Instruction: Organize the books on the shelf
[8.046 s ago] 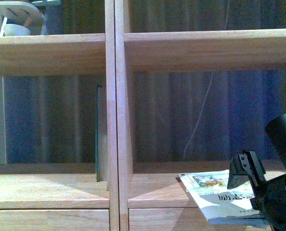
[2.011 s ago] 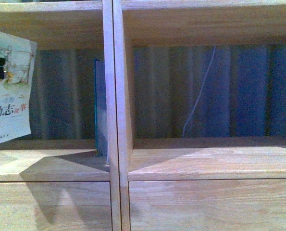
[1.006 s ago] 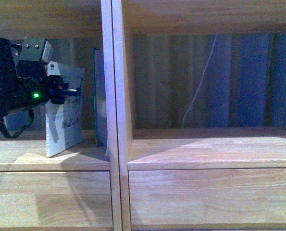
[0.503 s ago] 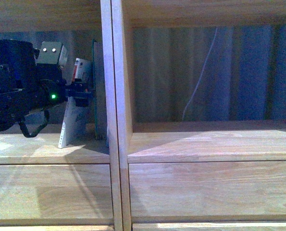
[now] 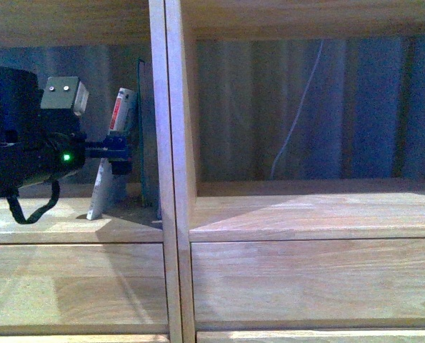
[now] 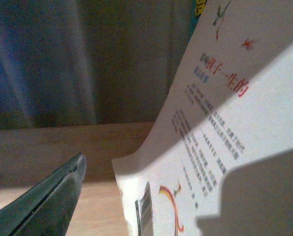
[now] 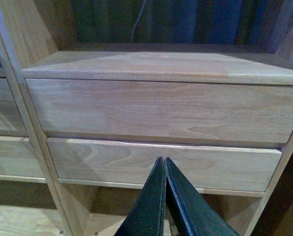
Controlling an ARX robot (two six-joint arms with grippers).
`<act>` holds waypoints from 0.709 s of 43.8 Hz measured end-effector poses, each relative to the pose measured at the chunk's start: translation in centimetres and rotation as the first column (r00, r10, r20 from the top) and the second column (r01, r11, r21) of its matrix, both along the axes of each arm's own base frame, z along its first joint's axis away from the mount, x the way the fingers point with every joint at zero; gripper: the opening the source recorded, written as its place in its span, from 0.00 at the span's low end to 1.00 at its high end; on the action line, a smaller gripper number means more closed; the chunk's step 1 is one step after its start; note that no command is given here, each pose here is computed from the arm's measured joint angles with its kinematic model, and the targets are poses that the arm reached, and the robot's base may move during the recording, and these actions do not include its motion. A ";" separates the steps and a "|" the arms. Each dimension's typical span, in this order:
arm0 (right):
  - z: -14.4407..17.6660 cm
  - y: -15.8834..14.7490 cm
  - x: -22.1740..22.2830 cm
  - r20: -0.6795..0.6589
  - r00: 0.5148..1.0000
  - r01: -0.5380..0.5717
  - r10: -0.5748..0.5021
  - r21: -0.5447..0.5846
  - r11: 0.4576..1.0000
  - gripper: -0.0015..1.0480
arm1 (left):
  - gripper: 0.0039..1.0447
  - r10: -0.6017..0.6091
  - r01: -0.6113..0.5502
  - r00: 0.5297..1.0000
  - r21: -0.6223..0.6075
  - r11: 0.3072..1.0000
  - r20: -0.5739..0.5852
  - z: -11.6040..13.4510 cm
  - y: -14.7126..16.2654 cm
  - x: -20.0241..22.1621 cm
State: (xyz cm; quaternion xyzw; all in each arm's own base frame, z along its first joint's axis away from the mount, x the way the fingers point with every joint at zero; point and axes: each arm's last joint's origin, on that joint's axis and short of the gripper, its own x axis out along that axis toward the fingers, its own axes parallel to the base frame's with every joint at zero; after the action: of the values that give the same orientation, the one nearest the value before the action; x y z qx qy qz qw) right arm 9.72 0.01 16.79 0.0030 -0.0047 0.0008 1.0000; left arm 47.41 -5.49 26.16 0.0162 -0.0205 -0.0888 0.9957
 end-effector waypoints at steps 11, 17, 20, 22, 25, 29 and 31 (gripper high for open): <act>0.0 0.0 0.0 0.000 1.000 0.000 0.000 0.000 1.000 0.03 | 0.93 0.085 -0.086 0.996 -0.045 0.995 -0.027 1.0 0.4 -4.2; 0.0 0.0 0.0 0.000 1.000 0.000 0.000 0.000 1.000 0.03 | 0.93 0.187 -0.186 0.982 -0.044 0.982 0.023 3.4 0.5 -9.2; 0.0 0.0 0.0 0.000 1.000 0.000 0.000 0.000 1.000 0.03 | 0.93 0.204 -0.202 0.978 -0.048 0.978 0.042 4.4 0.4 -11.4; 0.0 0.0 0.0 0.000 1.000 0.000 0.000 0.000 1.000 0.03 | 0.93 0.235 -0.232 0.970 -0.042 0.972 0.062 5.0 0.3 -13.3; 0.0 0.0 0.0 0.000 1.000 0.000 0.000 0.000 1.000 0.03 | 0.93 0.264 -0.261 0.962 -0.043 0.964 0.071 5.7 0.2 -16.3; 0.0 0.0 0.0 0.000 1.000 0.000 0.000 0.000 1.000 0.03 | 0.93 0.293 -0.290 0.953 -0.051 0.956 0.077 5.8 0.3 -20.2; 0.0 0.0 0.0 0.000 1.000 0.000 0.000 0.000 1.000 0.03 | 0.93 0.299 -0.295 0.951 -0.060 0.953 0.073 5.7 0.5 -22.0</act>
State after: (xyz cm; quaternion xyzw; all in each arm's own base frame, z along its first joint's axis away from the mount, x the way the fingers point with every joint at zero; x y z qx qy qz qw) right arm 9.72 0.01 16.79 0.0030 -0.0047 0.0008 1.0000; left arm 25.38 -5.03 31.85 -0.0015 -0.0606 0.0635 0.9961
